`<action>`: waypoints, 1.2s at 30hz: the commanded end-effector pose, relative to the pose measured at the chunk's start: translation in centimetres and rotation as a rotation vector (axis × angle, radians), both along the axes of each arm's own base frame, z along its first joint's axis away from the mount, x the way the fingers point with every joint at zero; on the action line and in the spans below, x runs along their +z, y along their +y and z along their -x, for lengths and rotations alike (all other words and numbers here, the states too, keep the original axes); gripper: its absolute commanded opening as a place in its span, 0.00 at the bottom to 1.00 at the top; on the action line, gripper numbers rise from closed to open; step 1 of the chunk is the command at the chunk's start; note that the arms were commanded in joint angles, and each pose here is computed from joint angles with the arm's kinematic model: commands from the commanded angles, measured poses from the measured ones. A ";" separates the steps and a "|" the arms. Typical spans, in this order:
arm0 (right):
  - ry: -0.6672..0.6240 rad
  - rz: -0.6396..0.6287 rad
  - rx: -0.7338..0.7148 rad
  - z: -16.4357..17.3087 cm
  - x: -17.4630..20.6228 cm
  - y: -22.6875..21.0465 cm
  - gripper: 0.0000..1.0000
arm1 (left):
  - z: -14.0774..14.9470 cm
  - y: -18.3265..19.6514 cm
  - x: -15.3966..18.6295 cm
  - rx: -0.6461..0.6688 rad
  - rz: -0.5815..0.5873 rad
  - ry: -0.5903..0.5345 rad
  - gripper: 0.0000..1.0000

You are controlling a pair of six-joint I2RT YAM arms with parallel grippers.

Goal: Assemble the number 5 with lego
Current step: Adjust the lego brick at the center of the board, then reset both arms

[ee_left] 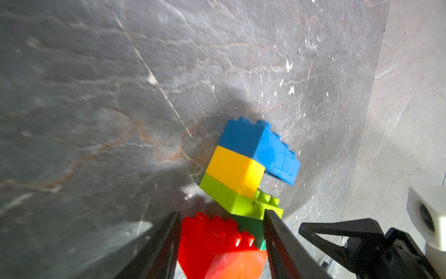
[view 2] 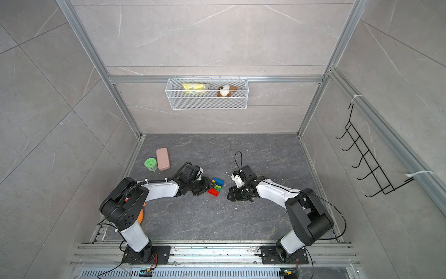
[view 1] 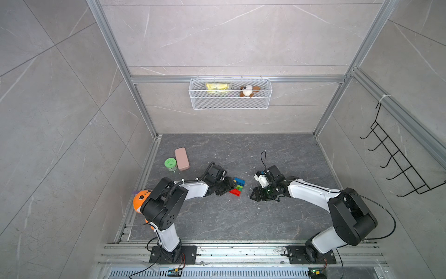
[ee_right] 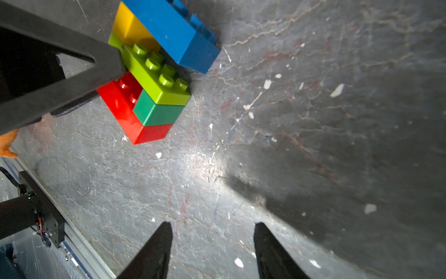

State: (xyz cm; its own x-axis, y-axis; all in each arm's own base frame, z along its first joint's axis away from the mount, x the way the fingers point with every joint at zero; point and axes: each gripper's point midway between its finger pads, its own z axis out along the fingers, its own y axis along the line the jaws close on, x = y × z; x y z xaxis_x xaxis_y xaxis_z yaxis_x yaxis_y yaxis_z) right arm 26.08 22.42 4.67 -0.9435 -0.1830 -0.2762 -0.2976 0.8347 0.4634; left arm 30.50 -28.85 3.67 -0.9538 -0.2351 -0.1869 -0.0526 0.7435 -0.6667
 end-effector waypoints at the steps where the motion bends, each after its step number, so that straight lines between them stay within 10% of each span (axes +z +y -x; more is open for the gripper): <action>1: -0.011 -0.001 0.002 -0.2 0.0 0.2 0.58 | 0.3 -0.8 1.5 0.008 0.028 -0.027 0.59; 17: -0.036 0.003 -0.018 -0.1 0.9 -0.3 0.59 | 1.5 -0.6 3.9 -0.010 -0.005 -0.089 0.61; 27: -0.141 0.049 -0.013 -1.4 4.7 -1.1 0.75 | 1.5 6.2 8.4 0.020 -0.237 -0.232 0.79; 30: -0.194 0.090 -0.020 -2.2 5.9 -1.7 0.99 | 1.4 8.3 9.6 0.013 -0.333 -0.274 0.95; 36: -0.344 0.227 -0.112 -4.9 8.8 -4.3 1.00 | -0.3 12.5 11.4 0.066 -0.431 -0.338 1.00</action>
State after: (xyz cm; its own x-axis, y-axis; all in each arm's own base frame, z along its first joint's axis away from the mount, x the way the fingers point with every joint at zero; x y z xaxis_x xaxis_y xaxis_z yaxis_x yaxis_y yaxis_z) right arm 29.75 20.11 11.72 -0.8558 -0.1675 -0.4894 -0.3363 0.8990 0.2804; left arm 30.31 -19.00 13.95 -0.8349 -0.1870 -0.5177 0.0415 0.9165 -0.3979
